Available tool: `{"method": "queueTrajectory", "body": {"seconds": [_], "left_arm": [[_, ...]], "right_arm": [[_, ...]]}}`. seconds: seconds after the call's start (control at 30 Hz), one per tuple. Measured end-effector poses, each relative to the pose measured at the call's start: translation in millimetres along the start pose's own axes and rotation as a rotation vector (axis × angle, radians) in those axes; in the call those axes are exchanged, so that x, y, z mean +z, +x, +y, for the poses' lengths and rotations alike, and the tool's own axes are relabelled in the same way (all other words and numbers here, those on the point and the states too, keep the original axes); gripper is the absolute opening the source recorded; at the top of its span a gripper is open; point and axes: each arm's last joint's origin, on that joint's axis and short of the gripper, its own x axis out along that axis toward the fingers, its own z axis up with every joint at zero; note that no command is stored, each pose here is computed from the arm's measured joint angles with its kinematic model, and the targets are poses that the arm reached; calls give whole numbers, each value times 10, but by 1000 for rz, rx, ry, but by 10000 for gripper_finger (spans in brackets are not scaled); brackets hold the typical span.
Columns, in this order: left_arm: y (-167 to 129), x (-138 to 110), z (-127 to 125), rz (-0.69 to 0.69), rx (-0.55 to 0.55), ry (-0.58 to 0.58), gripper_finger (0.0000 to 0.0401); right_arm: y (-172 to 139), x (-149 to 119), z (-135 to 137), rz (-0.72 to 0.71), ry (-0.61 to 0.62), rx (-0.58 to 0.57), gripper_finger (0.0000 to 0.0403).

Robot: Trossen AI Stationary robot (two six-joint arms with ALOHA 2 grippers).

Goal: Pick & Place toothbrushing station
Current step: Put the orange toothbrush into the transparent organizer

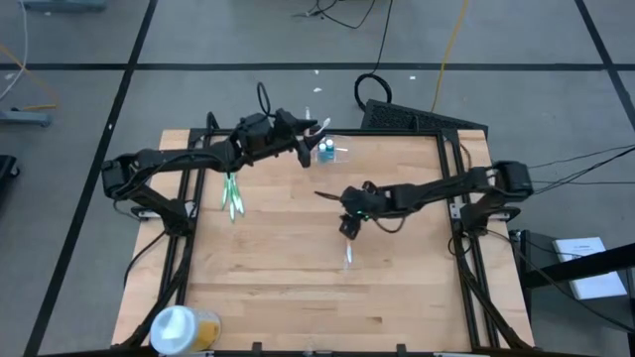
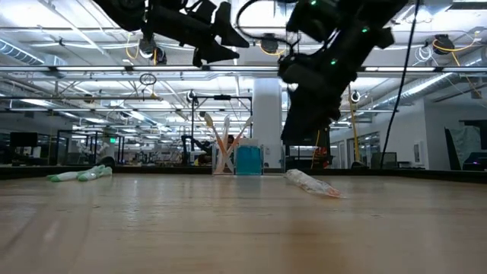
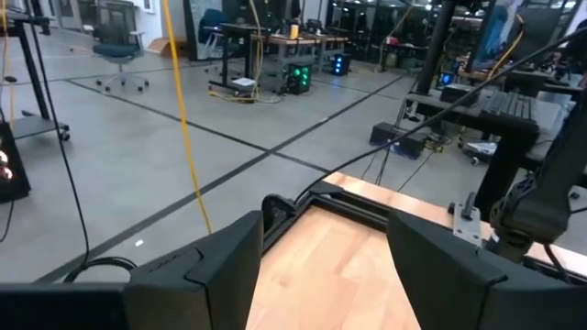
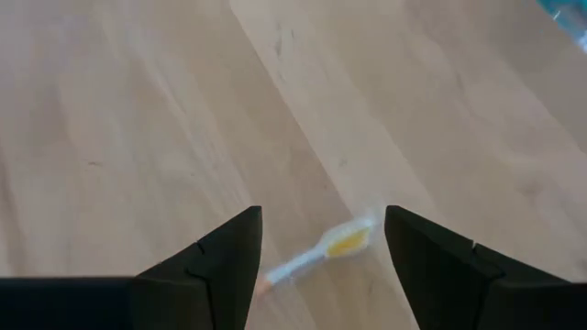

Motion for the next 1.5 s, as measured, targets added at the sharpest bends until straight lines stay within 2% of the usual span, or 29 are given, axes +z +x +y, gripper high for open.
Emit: {"method": "queueTrajectory", "body": {"seconds": [0.13,0.2,0.3,0.4,0.6,0.77,0.93,1.07,1.2,1.33,1.5], "left_arm": [[-2,-12,-42,9,-9,-3,241],[-4,-37,-68,32,-14,-3,241],[-8,-84,-100,77,-20,1,241],[-12,-120,-112,113,-19,4,241],[-14,-135,-106,129,-12,4,241],[-14,-134,-109,128,-11,-18,241],[-14,-135,-106,128,-11,-19,241],[-14,-136,-106,130,-10,-18,241],[-14,-136,-105,129,-9,-18,241],[-14,-136,-105,129,-9,-17,241],[-14,-136,-105,129,-9,-16,241]], "right_arm": [[185,17,49,47,19,-34,226],[258,-16,34,79,19,-107,226],[302,-42,-16,120,19,-206,226],[287,-34,-37,123,41,-218,226],[289,-54,8,144,46,-167,226],[417,-163,1,187,44,-174,226],[496,-197,19,240,57,-106,225],[501,-174,-15,236,58,-106,212],[521,-115,-42,183,16,-103,193],[534,-62,18,147,-1,2,179],[523,-75,86,143,-133,51,185]]}}
